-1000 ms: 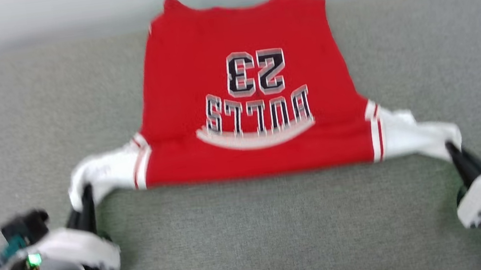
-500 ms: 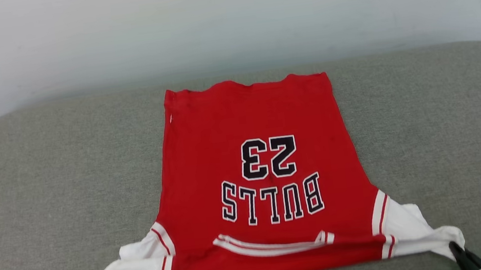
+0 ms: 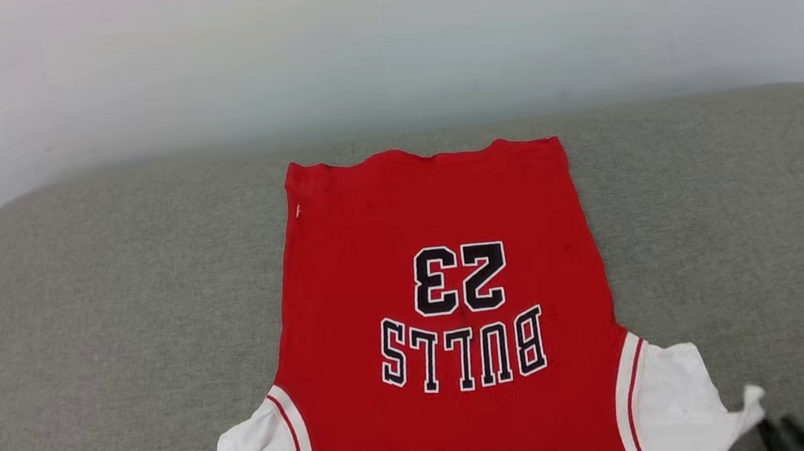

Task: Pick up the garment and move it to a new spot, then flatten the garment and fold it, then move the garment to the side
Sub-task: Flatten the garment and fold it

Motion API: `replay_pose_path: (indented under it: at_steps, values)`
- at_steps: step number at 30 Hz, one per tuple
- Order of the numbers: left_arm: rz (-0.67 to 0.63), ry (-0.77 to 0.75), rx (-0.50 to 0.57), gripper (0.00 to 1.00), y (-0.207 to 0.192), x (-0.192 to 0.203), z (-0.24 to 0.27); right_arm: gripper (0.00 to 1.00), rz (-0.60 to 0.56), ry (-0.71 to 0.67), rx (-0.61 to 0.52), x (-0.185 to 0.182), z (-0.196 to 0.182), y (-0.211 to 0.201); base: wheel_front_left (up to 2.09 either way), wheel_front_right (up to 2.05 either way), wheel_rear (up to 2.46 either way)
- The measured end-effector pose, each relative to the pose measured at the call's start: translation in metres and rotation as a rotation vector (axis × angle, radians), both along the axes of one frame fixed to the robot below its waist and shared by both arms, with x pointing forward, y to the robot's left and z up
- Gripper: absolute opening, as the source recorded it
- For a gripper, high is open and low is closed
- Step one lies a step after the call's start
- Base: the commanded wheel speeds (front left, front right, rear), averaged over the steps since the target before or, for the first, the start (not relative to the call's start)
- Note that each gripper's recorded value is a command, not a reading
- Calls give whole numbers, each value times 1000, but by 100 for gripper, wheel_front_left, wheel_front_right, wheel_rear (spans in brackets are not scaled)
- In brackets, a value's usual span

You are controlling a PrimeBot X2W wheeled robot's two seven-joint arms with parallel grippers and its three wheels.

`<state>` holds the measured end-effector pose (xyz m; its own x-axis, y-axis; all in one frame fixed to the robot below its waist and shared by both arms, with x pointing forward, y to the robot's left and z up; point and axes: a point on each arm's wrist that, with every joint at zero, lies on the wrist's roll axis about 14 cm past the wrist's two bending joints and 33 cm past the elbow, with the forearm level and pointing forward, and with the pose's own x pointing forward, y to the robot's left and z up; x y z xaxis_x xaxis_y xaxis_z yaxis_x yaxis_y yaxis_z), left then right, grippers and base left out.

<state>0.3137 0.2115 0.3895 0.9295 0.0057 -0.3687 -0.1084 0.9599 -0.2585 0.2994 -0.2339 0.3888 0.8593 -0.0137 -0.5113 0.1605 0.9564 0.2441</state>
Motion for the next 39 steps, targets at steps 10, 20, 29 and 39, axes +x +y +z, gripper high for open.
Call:
replay_pose_path:
  at_steps: [10, 20, 29, 39]
  values:
    - [-19, -73, 10, 0, -9, 22, 21, 100, -58, -71, -75, 90, 38, -45, 0, 0, 0]
    - [-31, -153, 16, 0, -17, 53, 43, 100, 64, 8, -17, 206, 48, -8, 0, 0, 0]
    - [-40, -175, 19, 0, -21, 77, 45, 100, 217, 158, -22, 286, 32, 42, 0, 0, 0]
    - [-37, -165, 24, 0, -21, 89, 35, 100, 332, 236, -50, 347, 8, 93, 0, 0, 0]
